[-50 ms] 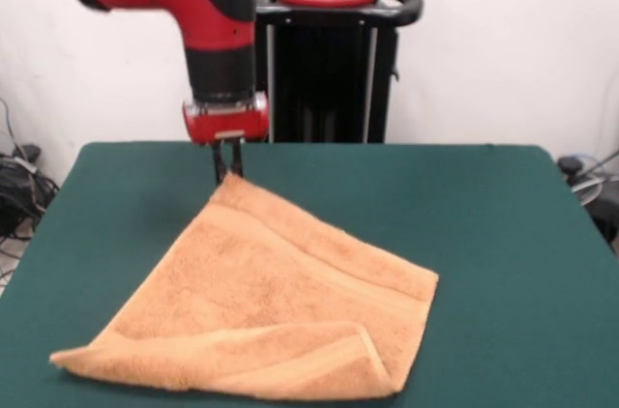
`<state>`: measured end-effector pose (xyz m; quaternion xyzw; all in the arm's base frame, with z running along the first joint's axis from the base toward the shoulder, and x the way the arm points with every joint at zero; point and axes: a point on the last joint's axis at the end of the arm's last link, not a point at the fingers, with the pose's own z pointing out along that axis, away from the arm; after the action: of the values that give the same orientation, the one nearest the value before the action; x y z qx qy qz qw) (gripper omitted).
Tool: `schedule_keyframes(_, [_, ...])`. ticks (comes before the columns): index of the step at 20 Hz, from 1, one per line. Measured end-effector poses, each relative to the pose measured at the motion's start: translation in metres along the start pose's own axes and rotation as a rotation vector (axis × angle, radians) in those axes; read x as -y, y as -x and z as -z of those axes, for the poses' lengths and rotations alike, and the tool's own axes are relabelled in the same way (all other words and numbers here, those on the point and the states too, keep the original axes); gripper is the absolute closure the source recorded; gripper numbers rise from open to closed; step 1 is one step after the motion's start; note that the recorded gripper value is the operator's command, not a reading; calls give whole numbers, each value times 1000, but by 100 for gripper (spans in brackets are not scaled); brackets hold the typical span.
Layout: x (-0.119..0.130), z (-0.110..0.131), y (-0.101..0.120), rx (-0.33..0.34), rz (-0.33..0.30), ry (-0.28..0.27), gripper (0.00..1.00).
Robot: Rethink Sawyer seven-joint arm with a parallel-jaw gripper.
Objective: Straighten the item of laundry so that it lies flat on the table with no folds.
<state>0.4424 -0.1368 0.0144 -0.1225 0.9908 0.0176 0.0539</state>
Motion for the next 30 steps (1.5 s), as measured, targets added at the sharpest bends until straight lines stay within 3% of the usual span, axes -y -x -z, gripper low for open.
schedule_keyframes(8, [1,47,-30,-10,-60,-24,100])
schedule_keyframes(20, [-6,67,-51,-25,-76,-32,100])
schedule_keyframes(21, [-7,66,-51,-28,-77,-29,0])
schedule_keyframes(30, [-13,64,-52,-37,-67,-27,0])
